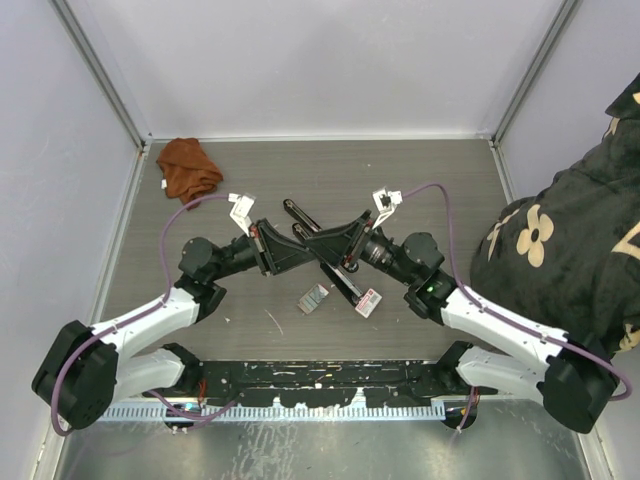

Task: Load the staples into the stapler
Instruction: Pick up the staple from the staple box.

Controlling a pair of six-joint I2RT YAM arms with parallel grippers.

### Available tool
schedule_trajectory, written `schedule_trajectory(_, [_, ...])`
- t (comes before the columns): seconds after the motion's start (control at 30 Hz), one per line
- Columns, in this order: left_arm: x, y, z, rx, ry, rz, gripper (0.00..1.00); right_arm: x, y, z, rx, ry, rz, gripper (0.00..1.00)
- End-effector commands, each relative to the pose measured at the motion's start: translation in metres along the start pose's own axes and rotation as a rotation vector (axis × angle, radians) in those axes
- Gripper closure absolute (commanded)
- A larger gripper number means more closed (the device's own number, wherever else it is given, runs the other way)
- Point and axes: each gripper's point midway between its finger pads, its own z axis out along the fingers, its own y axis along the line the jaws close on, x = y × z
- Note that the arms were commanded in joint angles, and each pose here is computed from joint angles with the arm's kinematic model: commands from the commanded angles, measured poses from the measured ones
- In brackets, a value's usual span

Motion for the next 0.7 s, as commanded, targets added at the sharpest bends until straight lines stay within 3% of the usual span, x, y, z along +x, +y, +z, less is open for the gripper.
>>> schedule_trajectory(0.0, [0.010,-0.011,-0.003,0.041,0.085,0.078,0.90,-0.028,0.022,-0.004,0.025,0.035,-0.155,0.35])
schedule_trajectory(0.23, [0.041,0.002,-0.019,-0.028,0.292,0.150,0.90,-0.008,0.017,-0.013,0.096,0.334,-0.222,0.34])
schedule_trajectory(0.4, [0.052,-0.009,-0.021,0.007,0.344,0.182,0.88,0.015,0.017,-0.018,0.047,0.515,-0.172,0.35])
schedule_trajectory(0.67, [0.060,-0.009,-0.021,-0.004,0.383,0.200,0.88,0.030,0.017,-0.022,0.036,0.620,-0.121,0.41])
